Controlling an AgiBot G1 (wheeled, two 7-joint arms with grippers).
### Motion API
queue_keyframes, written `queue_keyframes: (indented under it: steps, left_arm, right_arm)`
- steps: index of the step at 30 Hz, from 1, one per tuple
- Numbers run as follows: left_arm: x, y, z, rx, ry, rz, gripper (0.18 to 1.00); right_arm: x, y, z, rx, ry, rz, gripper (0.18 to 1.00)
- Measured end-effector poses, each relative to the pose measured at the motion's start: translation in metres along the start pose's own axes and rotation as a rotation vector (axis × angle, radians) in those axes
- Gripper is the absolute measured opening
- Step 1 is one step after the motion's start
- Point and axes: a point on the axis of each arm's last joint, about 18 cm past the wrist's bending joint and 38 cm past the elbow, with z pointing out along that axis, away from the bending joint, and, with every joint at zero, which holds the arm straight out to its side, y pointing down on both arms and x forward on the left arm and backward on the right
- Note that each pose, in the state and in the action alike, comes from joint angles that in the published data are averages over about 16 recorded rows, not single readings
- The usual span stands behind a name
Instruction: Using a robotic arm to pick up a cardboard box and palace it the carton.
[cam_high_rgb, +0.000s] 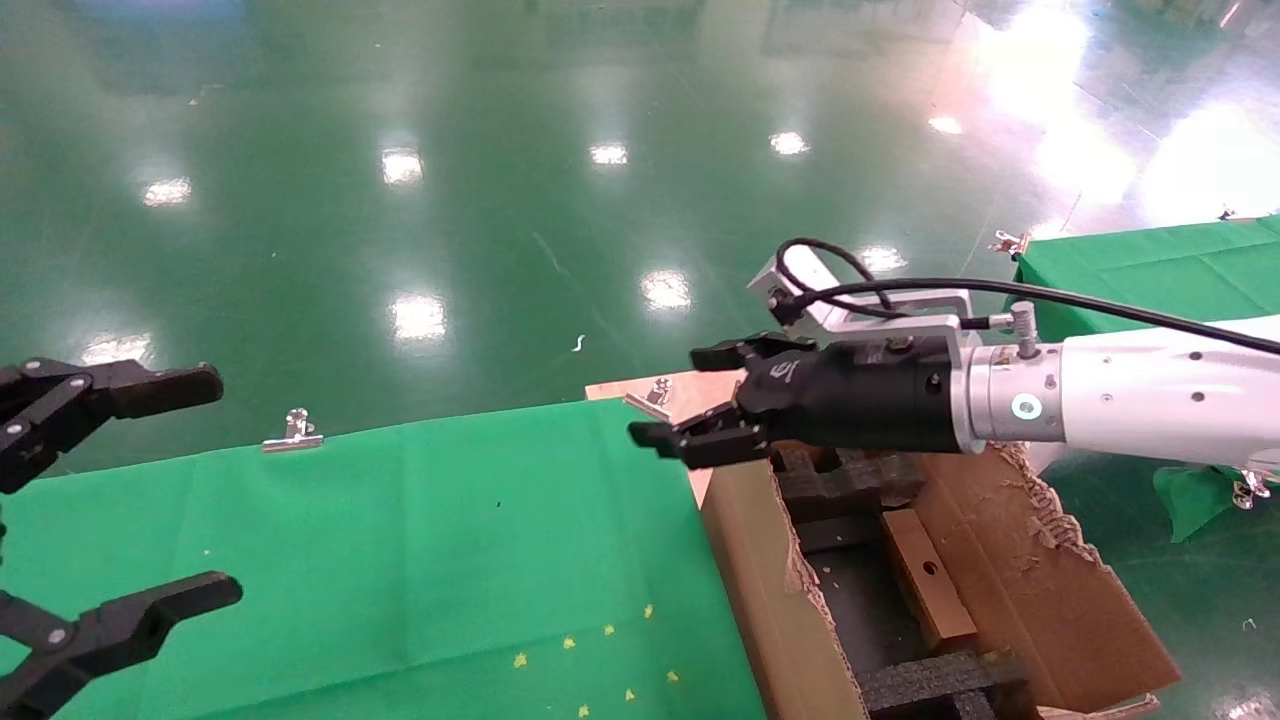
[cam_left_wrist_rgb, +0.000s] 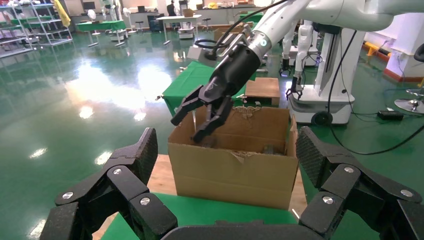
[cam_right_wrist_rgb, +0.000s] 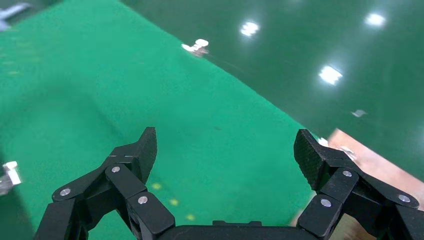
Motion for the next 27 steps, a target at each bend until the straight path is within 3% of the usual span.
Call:
queue_keyframes:
  steps: [17, 27]
  left_arm:
    - [0.000, 0.000, 0.000, 0.000, 0.000, 0.000, 1.001]
    - [0.000, 0.000, 0.000, 0.000, 0.000, 0.000, 1.001]
  right_arm:
    - [-0.059, -0.020, -0.025, 0.250, -0.340, -0.185, 1.001]
    - [-0.084, -0.028, -0.051, 0.435, -0.467, -0.315, 1.001]
